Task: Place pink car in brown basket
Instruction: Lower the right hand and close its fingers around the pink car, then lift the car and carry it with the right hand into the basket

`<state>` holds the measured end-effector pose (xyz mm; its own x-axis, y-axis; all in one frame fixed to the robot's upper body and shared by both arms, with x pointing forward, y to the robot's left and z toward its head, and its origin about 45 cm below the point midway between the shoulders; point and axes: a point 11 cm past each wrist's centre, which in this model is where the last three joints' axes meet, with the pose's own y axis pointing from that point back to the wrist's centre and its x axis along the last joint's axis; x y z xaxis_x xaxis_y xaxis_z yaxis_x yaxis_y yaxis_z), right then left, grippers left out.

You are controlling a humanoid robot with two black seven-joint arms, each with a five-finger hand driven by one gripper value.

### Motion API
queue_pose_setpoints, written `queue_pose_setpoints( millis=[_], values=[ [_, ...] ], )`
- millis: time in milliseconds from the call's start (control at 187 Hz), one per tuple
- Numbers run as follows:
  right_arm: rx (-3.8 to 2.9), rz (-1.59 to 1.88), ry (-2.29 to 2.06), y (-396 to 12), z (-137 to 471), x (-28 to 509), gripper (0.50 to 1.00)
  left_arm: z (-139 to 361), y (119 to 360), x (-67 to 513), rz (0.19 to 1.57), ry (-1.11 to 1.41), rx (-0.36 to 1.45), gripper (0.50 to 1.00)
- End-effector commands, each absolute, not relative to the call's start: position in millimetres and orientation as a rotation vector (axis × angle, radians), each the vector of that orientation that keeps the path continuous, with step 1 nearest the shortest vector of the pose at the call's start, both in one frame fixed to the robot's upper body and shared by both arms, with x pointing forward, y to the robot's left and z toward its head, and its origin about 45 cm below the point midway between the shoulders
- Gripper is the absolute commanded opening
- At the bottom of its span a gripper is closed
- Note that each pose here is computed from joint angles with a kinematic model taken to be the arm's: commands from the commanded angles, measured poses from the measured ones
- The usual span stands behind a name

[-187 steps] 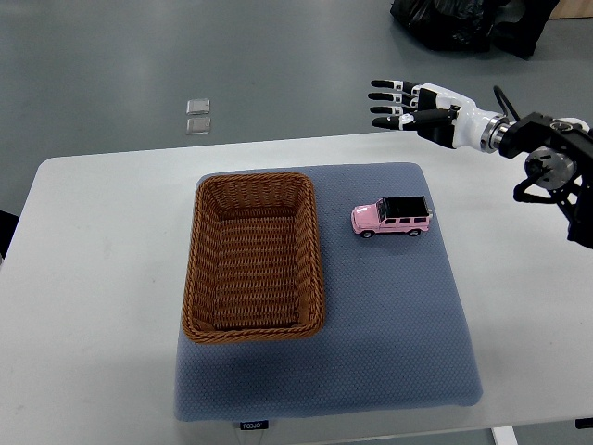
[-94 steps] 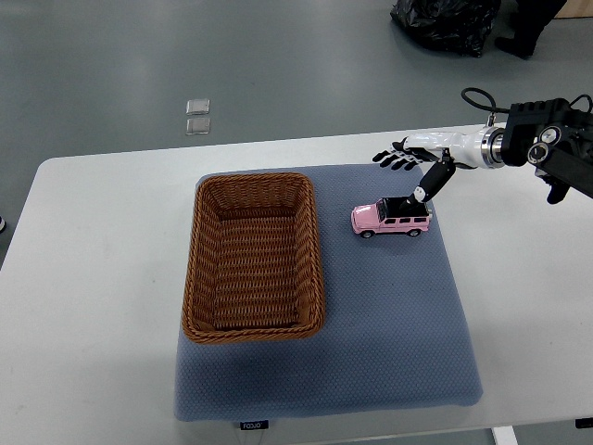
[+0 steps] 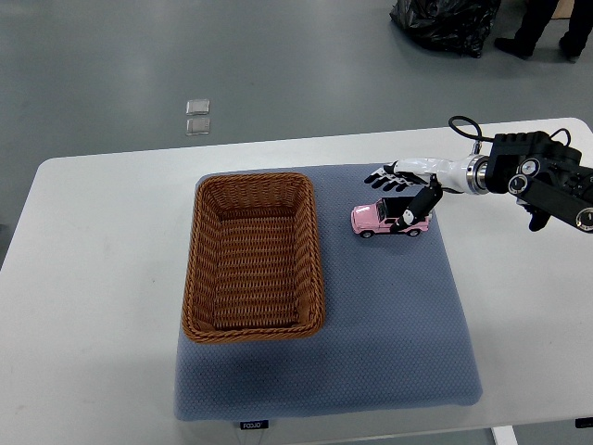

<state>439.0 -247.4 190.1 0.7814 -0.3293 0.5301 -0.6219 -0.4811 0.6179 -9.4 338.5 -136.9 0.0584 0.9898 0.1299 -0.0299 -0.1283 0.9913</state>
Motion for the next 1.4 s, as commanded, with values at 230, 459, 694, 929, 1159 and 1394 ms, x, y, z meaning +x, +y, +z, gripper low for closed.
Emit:
queue_pose_setpoints(
  millis=[230,459,694,929,1159,1394],
  values=[
    [2.102,0.440,-0.679,-244,172,430,0.678,-137,340,-9,1.273,1.077,1.316,1.000],
    [2.111,0.470,-0.660,-244,171,429,0.500,-137,341,-10,1.274,1.078,1.318,1.000],
    [2.094,0.503,-0.685,-263,198,440,0.500,-137,341,-10,1.275,1.076,1.318,1.000],
    [2.107,0.569,-0.681,-268,235,446,0.500,-137,341,-10,1.275,1.076,1.318,1.000],
    [2.119,0.631,-0.676,-260,263,455,0.500,-137,341,-10,1.275,1.077,1.319,1.000],
    [2.254,0.662,-0.652,-201,288,463,0.500,-137,339,-10,1.269,1.079,1.315,1.000]
  ],
)
